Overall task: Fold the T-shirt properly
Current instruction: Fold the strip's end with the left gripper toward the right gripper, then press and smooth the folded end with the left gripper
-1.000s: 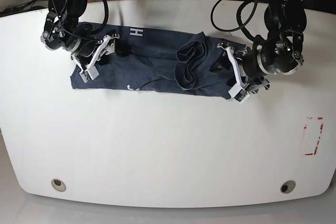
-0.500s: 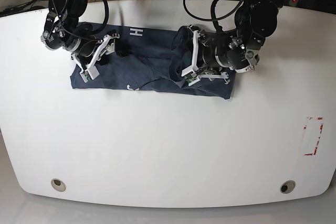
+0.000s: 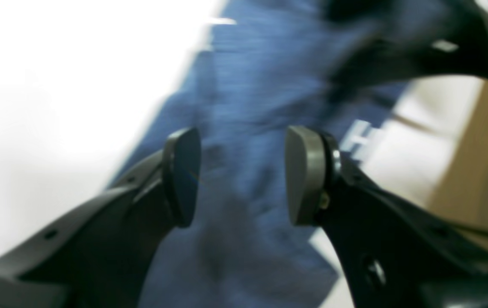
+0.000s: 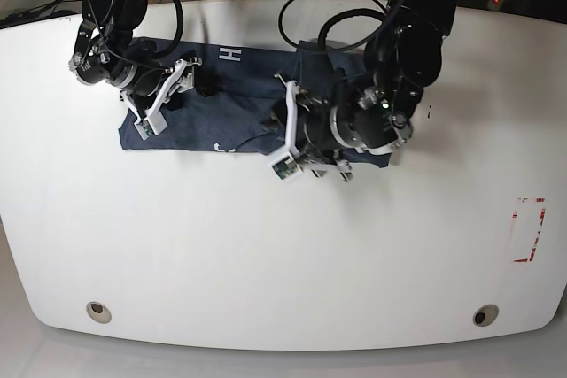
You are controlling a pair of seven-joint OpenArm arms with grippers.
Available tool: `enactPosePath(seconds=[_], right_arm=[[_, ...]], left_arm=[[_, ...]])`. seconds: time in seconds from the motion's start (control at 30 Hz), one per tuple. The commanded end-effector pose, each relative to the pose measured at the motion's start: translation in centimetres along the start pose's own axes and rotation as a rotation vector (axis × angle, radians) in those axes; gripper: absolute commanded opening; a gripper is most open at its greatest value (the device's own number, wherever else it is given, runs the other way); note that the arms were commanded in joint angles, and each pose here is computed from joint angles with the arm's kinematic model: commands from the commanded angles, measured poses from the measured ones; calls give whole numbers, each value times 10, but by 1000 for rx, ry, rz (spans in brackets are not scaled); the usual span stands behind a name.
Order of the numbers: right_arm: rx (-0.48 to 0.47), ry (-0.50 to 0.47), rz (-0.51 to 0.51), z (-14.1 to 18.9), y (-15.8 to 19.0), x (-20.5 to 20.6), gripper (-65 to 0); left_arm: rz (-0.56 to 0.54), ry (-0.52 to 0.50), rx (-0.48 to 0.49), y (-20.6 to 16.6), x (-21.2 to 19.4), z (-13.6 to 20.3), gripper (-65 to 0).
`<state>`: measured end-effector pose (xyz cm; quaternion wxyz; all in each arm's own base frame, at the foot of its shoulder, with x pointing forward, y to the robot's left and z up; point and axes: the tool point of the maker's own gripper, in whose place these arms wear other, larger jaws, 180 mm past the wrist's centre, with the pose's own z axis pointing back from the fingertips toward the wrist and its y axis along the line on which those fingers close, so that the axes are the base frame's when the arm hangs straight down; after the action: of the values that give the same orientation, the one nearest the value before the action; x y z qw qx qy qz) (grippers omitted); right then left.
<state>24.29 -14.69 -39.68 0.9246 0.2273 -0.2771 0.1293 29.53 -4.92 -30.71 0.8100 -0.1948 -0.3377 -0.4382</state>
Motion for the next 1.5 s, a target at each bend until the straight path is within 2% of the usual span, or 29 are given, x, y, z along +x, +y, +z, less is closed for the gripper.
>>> enactPosePath(seconds=[0.0,0.13,0.2,0.37,0.47,0.6,0.9,1.0,1.07,1.27,1.33,1.47], right_arm=[[-4,-45,18,5,-2,14,-192],[1,-52,18,6,-1,16,-192],[1,-52,18,6,-1,16,-192],[3,-50,20,5,0,16,-192],[3,-50,20,5,0,16,-192],[1,-48,20,5,-1,15,-192],[-1,-46,20,5,-1,15,-192],[0,-46,20,5,-1,15,-192],[-1,-44,19,4,-1,14,-192],[-1,-44,19,4,-1,14,-192],[-1,-44,19,4,-1,14,-192],[-1,-44,19,4,-1,14,-192]], left_arm=[[-5,-42,67,25,7,17,-358],[5,1,112,43,-11,26,-356],[4,25,108,42,-21,26,-343],[0,44,75,28,-28,20,-197],[-44,57,43,15,-25,11,-157],[-52,64,21,4,-20,-6,-157],[-51,218,42,10,-50,-39,-164],[-64,208,37,11,-47,-44,-215],[-64,190,34,12,-44,-47,-275],[-48,174,43,19,-42,-48,-547],[-42,162,41,18,-38,-48,-576],[-13,137,44,20,-30,-49,-581]])
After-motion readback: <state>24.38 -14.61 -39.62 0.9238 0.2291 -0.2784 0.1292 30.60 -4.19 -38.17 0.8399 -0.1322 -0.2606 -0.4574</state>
